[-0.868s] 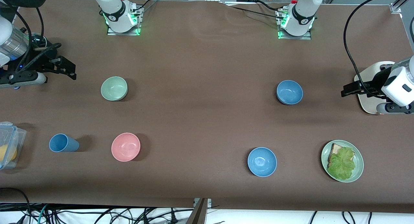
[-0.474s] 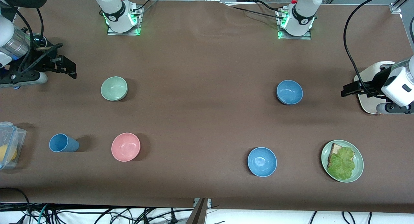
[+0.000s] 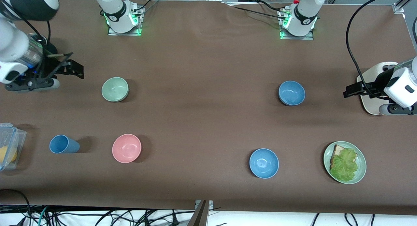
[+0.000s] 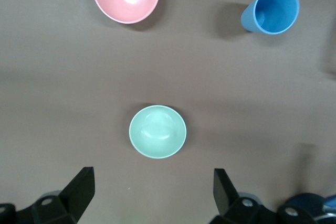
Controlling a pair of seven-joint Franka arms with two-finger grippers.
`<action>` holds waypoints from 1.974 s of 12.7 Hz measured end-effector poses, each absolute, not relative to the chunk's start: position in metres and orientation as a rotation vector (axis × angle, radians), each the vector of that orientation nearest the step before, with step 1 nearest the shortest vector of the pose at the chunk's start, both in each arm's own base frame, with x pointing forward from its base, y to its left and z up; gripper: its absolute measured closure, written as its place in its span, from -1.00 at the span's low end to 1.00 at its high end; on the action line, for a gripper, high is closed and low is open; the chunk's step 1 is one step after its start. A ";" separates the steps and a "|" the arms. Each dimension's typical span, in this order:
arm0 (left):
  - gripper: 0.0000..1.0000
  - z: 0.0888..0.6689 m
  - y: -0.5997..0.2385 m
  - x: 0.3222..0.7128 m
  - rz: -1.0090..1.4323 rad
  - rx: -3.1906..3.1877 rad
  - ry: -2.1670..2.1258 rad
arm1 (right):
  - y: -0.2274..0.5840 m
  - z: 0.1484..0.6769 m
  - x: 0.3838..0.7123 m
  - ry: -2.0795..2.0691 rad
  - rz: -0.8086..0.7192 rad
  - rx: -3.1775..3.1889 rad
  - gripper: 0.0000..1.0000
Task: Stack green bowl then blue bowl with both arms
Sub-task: 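Reach the right gripper toward the pale green bowl, then grasp the pale green bowl rim with the right gripper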
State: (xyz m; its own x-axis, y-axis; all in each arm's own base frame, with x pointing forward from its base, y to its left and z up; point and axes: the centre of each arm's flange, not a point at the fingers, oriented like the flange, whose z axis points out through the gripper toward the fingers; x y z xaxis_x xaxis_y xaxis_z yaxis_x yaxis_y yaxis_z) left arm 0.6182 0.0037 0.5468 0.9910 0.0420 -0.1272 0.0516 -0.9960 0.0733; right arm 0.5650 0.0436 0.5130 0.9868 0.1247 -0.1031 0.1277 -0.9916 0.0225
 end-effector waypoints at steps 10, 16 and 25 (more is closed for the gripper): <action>-1.00 0.546 0.005 0.619 -0.195 3.058 0.076 | 0.002 0.251 0.465 0.109 -0.168 3.118 -0.96; -1.00 0.543 0.006 0.619 -0.202 3.057 0.077 | -0.009 0.207 0.463 0.118 -0.119 3.120 -0.30; -1.00 0.543 0.006 0.620 -0.202 3.057 0.077 | 0.102 0.228 0.498 0.029 0.026 3.164 0.86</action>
State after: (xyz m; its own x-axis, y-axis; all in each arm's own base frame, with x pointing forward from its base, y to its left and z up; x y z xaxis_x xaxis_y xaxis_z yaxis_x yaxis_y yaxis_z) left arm 0.6197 0.0058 0.5428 0.9900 0.0453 -0.1335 0.0554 -0.9958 0.0733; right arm 0.4977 0.1018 0.2284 0.9997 0.0179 0.0166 0.0183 -0.9996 -0.0222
